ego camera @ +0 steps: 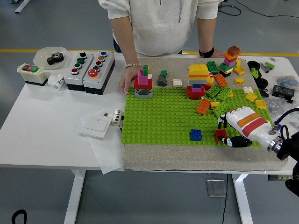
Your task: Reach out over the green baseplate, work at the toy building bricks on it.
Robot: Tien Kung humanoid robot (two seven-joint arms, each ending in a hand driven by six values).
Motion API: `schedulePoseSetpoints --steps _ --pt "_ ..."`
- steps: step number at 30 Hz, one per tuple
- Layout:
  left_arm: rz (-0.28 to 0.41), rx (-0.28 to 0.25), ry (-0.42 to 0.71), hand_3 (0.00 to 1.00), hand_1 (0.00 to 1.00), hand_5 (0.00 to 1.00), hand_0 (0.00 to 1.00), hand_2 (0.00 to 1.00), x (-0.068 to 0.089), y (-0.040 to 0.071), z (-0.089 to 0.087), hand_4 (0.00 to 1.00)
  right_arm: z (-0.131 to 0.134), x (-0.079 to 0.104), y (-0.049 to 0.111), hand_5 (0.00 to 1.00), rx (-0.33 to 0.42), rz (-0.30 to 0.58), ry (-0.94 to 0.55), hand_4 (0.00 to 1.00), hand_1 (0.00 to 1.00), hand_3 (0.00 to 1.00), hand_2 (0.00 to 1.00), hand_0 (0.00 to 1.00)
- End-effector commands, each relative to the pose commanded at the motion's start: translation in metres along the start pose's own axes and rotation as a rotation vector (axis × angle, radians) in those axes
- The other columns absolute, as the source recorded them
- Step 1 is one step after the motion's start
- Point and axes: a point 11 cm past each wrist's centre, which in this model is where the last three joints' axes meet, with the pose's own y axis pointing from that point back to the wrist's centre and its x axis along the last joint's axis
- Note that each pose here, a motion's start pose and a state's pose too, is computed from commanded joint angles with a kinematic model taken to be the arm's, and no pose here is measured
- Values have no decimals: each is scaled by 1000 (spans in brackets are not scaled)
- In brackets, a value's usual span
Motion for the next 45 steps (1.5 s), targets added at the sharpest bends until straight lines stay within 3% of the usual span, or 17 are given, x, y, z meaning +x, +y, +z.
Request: schedulePoseSetpoints --steps 1,2,19,20,25,26,45 --pt "0 0 0 609 655 662 659 682 0 0 0 663 0 0 0 316 0 -1 0 790 456 604 531 357" --pt "1 0 -1 609 655 662 656 680 0 0 0 663 0 0 0 333 1 -3 0 840 520 680 618 369" --pt "8 -3 5 609 649 663 655 679 4 0 1 663 12 -14 -3 309 -39 -40 -16 844 522 694 627 363" --pt "9 -3 5 608 651 663 657 679 4 0 1 662 14 -16 -3 280 -41 -45 -20 772 497 581 575 342" --pt "10 -5 5 608 651 663 657 679 4 0 2 662 16 -20 -4 280 -45 -46 -28 772 497 581 575 342" --pt "10 -5 6 608 650 663 657 678 4 0 2 662 17 -20 -4 269 -47 -47 -29 721 456 531 525 326" --pt "8 -8 9 608 652 661 658 679 4 0 2 662 23 -27 -2 305 -52 -73 -35 696 387 480 455 259"
